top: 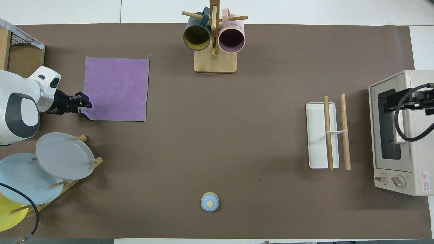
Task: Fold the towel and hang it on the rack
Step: 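Reach the left gripper to the purple towel's nearest edge and grasp it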
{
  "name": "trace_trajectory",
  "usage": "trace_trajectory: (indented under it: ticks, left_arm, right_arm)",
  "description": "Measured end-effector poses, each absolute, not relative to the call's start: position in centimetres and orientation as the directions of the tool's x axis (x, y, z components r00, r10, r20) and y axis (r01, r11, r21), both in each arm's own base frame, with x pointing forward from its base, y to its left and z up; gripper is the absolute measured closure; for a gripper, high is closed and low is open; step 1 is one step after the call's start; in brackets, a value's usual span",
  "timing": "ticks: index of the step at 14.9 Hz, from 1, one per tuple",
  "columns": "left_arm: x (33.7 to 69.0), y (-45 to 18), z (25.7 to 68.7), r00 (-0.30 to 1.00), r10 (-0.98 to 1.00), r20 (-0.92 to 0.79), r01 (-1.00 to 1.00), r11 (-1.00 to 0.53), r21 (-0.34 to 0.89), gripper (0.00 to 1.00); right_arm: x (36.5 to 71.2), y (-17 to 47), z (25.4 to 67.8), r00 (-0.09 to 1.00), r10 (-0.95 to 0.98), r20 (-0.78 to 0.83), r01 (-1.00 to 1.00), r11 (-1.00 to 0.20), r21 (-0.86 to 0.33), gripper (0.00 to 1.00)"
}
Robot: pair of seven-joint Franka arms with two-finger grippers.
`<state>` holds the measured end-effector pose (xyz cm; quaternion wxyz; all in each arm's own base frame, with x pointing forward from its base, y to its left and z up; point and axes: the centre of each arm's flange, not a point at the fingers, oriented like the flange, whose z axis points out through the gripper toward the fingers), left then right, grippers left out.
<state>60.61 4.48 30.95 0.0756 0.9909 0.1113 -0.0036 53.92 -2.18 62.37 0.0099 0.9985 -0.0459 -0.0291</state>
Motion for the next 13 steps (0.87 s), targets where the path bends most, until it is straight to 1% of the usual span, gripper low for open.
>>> trace_trajectory:
  ticks: [1,2,3,4,5,6,7,8,10,11,13]
  left_arm:
    - [60.61,4.48,30.87,0.975,0.221,-0.026,0.222,-0.963,0.149,0.43]
    - [60.59,4.47,30.80,0.975,0.222,-0.028,0.223,-0.963,0.149,0.49]
    - [60.56,4.47,30.72,0.974,0.223,-0.030,0.225,-0.963,0.149,0.49]
    - [60.51,4.46,30.63,0.973,0.227,-0.032,0.229,-0.962,0.148,0.55]
    - [60.46,4.45,30.56,0.972,0.231,-0.035,0.233,-0.961,0.148,0.55]
    - [60.44,4.45,30.52,0.972,0.233,-0.036,0.236,-0.960,0.148,0.60]
    - [60.43,4.45,30.49,0.971,0.235,-0.037,0.238,-0.960,0.148,0.60]
    - [60.43,4.45,30.48,0.971,0.236,-0.038,0.239,-0.960,0.148,0.63]
    - [60.41,4.47,30.47,0.971,0.238,-0.039,0.241,-0.959,0.147,0.87]
    - [60.41,4.48,30.46,0.970,0.238,-0.040,0.241,-0.959,0.147,0.97]
    - [60.40,4.49,30.46,0.970,0.238,-0.040,0.242,-0.959,0.147,0.99]
  right_arm:
    - [53.92,-2.18,62.37,0.994,-0.092,-0.057,-0.091,-0.996,0.022,0.00]
    - [53.92,-2.18,62.37,0.994,-0.092,-0.057,-0.091,-0.996,0.022,0.00]
    - [53.92,-2.18,62.37,0.994,-0.092,-0.057,-0.091,-0.996,0.022,0.00]
    - [53.92,-2.18,62.37,0.994,-0.092,-0.057,-0.091,-0.996,0.022,0.00]
    - [53.92,-2.18,62.37,0.994,-0.092,-0.057,-0.091,-0.996,0.022,0.00]
    - [53.92,-2.18,62.37,0.994,-0.092,-0.057,-0.091,-0.996,0.022,0.00]
    - [53.92,-2.18,62.37,0.994,-0.092,-0.057,-0.091,-0.996,0.022,0.00]
    - [53.92,-2.18,62.37,0.994,-0.092,-0.057,-0.091,-0.996,0.022,0.00]
    - [53.92,-2.18,62.37,0.994,-0.092,-0.057,-0.091,-0.996,0.022,0.00]
    - [53.92,-2.18,62.37,0.994,-0.092,-0.057,-0.091,-0.996,0.022,0.00]
    - [53.92,-2.18,62.37,0.994,-0.092,-0.057,-0.091,-0.996,0.022,0.00]
